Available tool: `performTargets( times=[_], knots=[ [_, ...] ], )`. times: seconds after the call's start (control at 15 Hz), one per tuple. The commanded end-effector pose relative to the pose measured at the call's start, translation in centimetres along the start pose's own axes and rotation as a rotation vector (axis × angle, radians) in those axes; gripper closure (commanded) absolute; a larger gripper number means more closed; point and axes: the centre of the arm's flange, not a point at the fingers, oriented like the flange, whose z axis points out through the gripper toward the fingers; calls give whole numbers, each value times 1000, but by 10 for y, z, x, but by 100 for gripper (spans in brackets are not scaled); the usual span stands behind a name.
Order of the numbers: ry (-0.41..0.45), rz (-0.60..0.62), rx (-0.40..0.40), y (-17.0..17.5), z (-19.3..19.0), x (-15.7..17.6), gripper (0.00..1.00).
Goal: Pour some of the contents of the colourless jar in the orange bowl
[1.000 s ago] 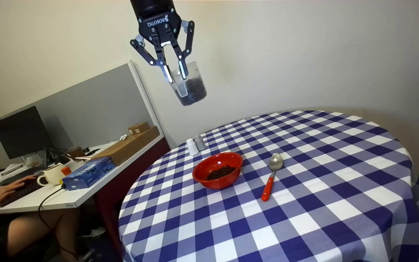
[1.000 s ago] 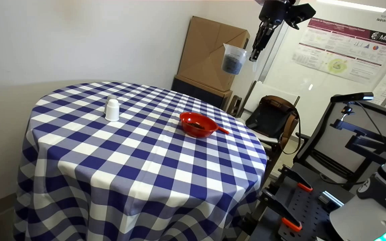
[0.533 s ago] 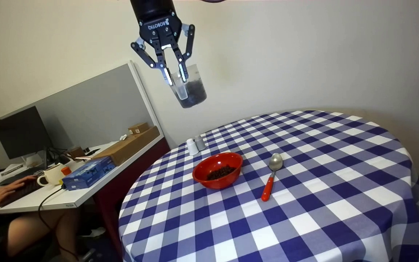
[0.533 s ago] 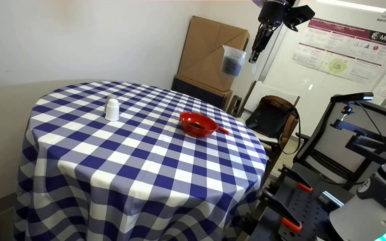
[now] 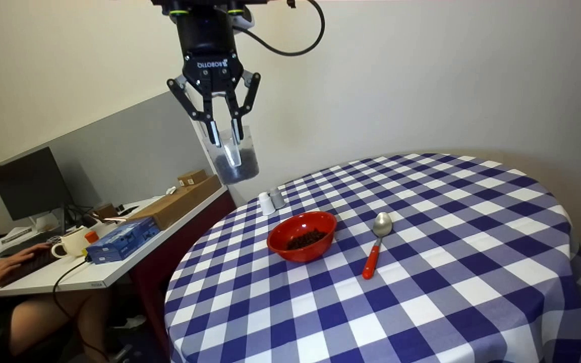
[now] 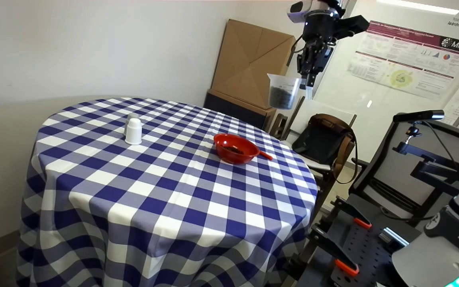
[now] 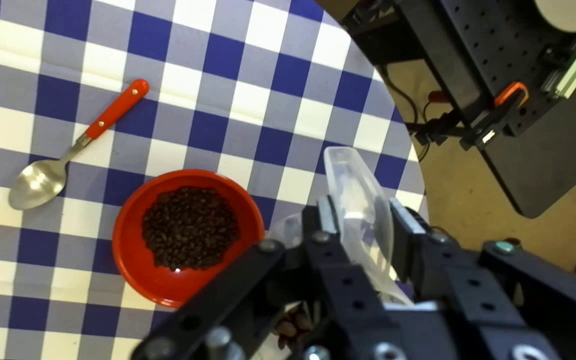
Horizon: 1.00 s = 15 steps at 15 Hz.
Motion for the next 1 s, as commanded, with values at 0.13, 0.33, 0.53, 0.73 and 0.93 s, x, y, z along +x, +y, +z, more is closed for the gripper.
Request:
performTargets(
  times=[0.13, 0.33, 0.53, 0.73, 0.93],
  knots=[
    [-265, -60, -3, 31, -6, 35, 92],
    [-392, -64, -46, 35, -5, 60, 92],
    [-497, -69, -92, 34, 1, 87, 92],
    [-588, -72, -121, 35, 13, 112, 92],
    [-669, -63, -137, 40, 26, 132, 92]
  ],
)
